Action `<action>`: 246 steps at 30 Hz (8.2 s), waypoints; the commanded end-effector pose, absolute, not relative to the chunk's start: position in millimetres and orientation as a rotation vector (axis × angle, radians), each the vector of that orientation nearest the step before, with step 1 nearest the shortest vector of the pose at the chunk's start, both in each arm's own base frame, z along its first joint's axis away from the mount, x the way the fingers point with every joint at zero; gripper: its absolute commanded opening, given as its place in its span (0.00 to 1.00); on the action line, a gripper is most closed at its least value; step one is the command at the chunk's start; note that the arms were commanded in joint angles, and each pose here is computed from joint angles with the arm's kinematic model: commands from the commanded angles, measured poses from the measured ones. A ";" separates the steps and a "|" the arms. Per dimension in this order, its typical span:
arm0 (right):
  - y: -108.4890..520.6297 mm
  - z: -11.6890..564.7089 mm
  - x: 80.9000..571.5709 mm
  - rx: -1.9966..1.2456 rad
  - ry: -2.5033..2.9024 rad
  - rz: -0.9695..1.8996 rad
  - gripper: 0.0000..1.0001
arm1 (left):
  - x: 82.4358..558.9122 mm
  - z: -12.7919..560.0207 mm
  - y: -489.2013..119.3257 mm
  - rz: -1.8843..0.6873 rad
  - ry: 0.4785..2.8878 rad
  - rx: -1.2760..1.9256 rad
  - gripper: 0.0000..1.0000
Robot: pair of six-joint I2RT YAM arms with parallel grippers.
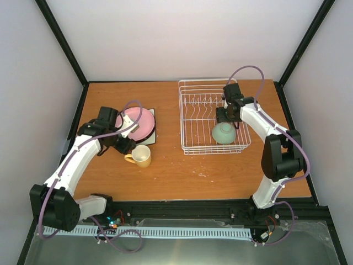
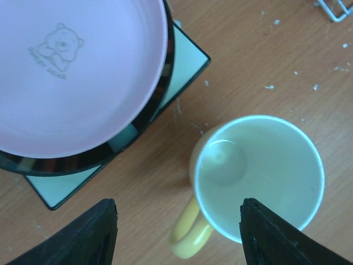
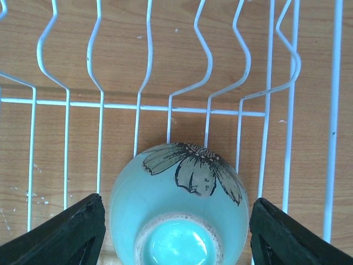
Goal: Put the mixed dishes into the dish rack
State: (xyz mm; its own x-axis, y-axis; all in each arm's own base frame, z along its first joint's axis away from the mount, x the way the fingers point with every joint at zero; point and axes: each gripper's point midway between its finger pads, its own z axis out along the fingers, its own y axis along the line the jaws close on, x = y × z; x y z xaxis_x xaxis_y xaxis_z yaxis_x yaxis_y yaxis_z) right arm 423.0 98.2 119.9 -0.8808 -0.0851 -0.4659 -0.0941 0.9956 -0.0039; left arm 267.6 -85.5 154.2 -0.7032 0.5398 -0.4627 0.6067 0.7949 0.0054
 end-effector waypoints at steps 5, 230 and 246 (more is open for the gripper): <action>98.7 161.4 432.1 -0.124 2.545 0.021 0.71 | 253.0 141.7 -103.9 -0.316 2.549 0.911 0.61; 175.3 179.2 373.5 -0.621 2.346 0.208 0.03 | 483.9 308.4 -80.8 -0.551 2.007 0.012 0.49; 197.4 127.1 366.8 -0.751 2.447 0.337 0.03 | 464.9 262.2 -57.9 -0.480 2.099 -0.049 0.49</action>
State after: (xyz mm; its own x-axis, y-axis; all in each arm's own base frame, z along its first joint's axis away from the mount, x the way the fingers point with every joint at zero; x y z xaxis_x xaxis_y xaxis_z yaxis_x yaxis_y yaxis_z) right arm 359.9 185.5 117.3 -0.7371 -0.4433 -0.5101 -0.5476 0.8341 0.0665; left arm 470.0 -68.0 251.6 -0.5850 -0.2299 -0.7778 0.1546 0.9098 -0.3852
